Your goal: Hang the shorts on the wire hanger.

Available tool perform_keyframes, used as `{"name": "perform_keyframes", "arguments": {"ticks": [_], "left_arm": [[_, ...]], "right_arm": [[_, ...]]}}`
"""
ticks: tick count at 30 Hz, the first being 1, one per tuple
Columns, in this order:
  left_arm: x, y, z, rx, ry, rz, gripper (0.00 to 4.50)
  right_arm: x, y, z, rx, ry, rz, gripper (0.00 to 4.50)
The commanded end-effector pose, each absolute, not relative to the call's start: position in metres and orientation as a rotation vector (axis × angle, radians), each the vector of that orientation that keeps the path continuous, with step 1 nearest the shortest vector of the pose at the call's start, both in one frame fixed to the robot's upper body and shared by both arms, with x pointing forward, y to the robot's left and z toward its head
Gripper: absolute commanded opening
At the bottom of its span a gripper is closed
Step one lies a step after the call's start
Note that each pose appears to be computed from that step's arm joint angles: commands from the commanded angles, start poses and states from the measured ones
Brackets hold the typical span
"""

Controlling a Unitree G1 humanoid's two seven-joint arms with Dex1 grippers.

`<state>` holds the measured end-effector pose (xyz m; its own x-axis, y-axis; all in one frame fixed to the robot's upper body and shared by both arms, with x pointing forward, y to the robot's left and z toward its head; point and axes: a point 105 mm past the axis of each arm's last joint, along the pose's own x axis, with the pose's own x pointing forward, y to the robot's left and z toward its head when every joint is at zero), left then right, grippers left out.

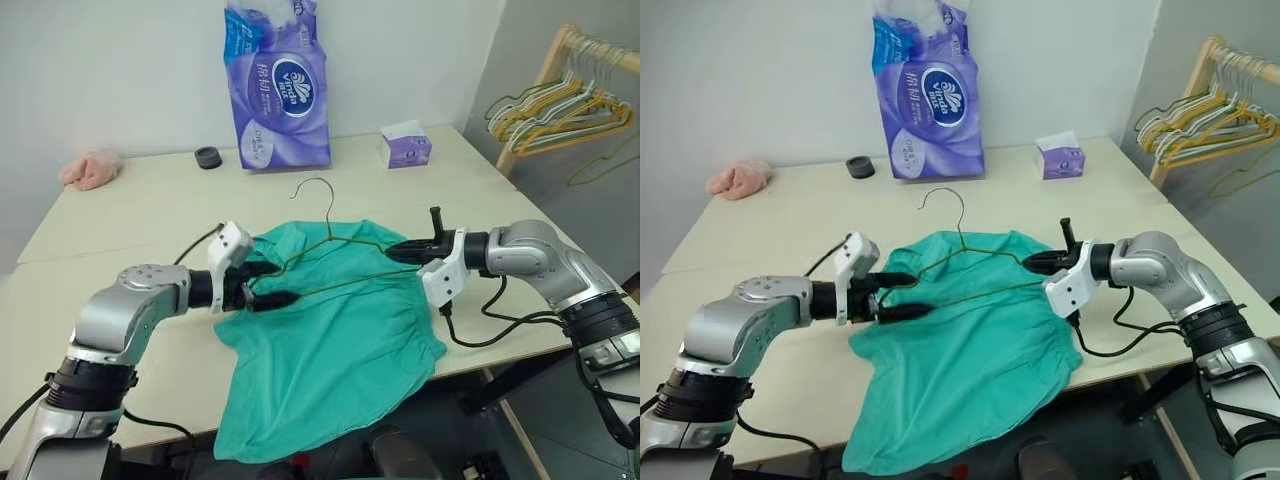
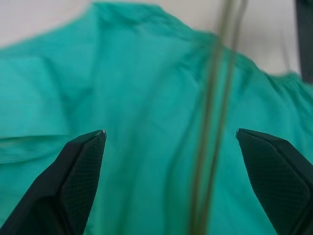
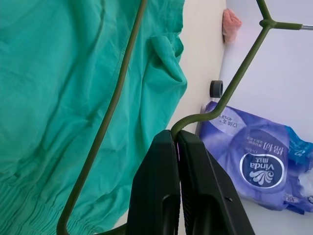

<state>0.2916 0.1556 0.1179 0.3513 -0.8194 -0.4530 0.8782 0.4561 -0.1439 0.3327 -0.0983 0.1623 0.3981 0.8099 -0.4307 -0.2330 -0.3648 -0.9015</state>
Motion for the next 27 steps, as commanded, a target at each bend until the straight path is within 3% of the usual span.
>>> {"name": "perform_keyframes", "arguments": {"ticks": [1, 8, 12, 23, 27], "left_arm": [[0.288, 0.153, 0.127, 0.187, 0.479, -1.150, 4.50], [0.286, 0.152, 0.120, 0.208, 0.499, -1.173, 4.50], [0.283, 0.150, 0.118, 0.209, 0.505, -1.189, 3.56], [0.279, 0.147, 0.118, 0.197, 0.491, -1.207, 0.10], [0.279, 0.146, 0.118, 0.195, 0.486, -1.204, 0.03]], "right_arm": [[0.330, -0.087, 0.183, -1.573, -0.637, 1.191, 0.05], [0.324, -0.079, 0.190, -1.538, -0.696, 1.198, 0.05], [0.322, -0.077, 0.193, -1.522, -0.718, 1.193, 0.00], [0.320, -0.075, 0.194, -1.506, -0.735, 1.203, 0.00], [0.315, -0.076, 0.187, -1.506, -0.698, 1.268, 0.00]]}}
